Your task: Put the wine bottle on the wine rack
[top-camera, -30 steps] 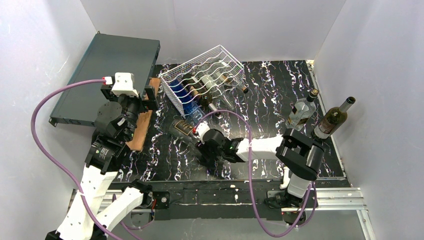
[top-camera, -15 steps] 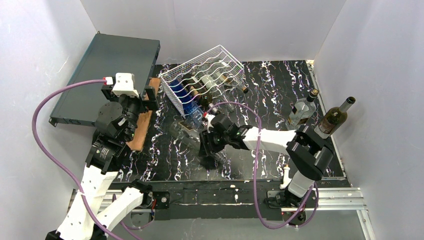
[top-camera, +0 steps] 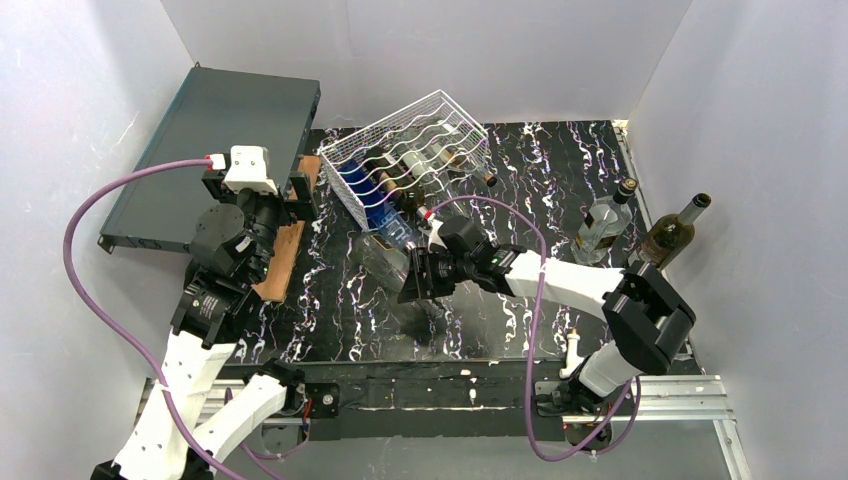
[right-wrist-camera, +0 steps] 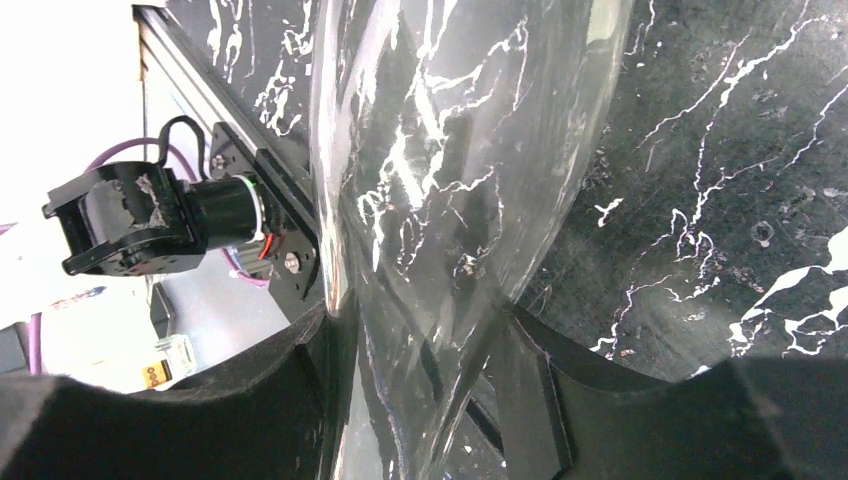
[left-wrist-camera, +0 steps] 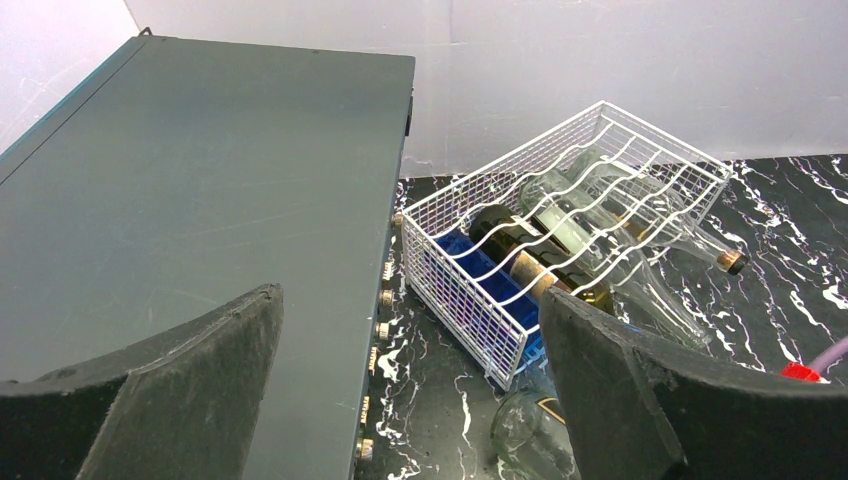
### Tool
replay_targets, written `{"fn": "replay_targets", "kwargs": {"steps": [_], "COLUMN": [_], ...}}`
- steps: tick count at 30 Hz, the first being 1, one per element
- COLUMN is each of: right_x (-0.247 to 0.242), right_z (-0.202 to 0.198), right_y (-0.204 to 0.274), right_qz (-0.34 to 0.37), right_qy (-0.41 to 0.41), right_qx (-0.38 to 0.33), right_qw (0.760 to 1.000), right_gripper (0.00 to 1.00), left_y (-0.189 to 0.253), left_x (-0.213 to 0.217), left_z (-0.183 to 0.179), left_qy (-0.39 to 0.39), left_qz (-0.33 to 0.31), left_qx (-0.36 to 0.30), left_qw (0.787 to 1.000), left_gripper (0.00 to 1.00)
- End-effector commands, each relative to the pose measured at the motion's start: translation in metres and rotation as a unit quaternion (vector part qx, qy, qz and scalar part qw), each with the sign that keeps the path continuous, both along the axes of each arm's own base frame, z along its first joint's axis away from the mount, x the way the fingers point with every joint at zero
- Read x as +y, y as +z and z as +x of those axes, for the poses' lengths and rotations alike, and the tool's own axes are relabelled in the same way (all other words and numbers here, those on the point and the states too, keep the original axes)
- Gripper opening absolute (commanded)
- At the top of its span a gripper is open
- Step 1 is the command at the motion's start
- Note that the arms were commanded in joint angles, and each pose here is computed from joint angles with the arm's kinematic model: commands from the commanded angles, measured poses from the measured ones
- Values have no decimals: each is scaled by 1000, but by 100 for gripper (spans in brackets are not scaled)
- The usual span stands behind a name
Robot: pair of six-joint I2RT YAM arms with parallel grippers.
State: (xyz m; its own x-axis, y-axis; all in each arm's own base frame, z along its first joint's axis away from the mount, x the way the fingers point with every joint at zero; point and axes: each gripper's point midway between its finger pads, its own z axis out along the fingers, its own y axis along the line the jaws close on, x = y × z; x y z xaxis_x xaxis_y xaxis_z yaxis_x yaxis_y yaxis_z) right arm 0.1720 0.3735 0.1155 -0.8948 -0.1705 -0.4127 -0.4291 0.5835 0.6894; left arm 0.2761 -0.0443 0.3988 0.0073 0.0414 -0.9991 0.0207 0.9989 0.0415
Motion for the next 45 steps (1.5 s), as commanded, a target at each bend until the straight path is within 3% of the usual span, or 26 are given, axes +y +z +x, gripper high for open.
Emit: {"fn": "replay_targets", "kwargs": {"steps": [1, 13, 27, 45], "right_x": [25, 23, 28, 19], "right_z": [16, 9, 12, 60], "right_y": [93, 101, 187, 268], "right_qz": [140, 133, 227, 302], "right_qy": [27, 95, 76, 37], "right_qx": [-107, -163, -167, -200], "right_qw": [984, 973, 956, 932], "right_gripper": [1, 1, 1, 1], "left_y": [6, 4, 8, 14], "left_x": [2, 2, 12, 17], "left_z": [0, 1, -3, -9], "left_qy": [7, 8, 28, 36], "left_qz": [-5, -4, -3, -7], "left_qx": [-11, -9, -22, -34], "left_qw": [1000, 1000, 999, 999], "left_gripper": [99, 99, 99, 99]}}
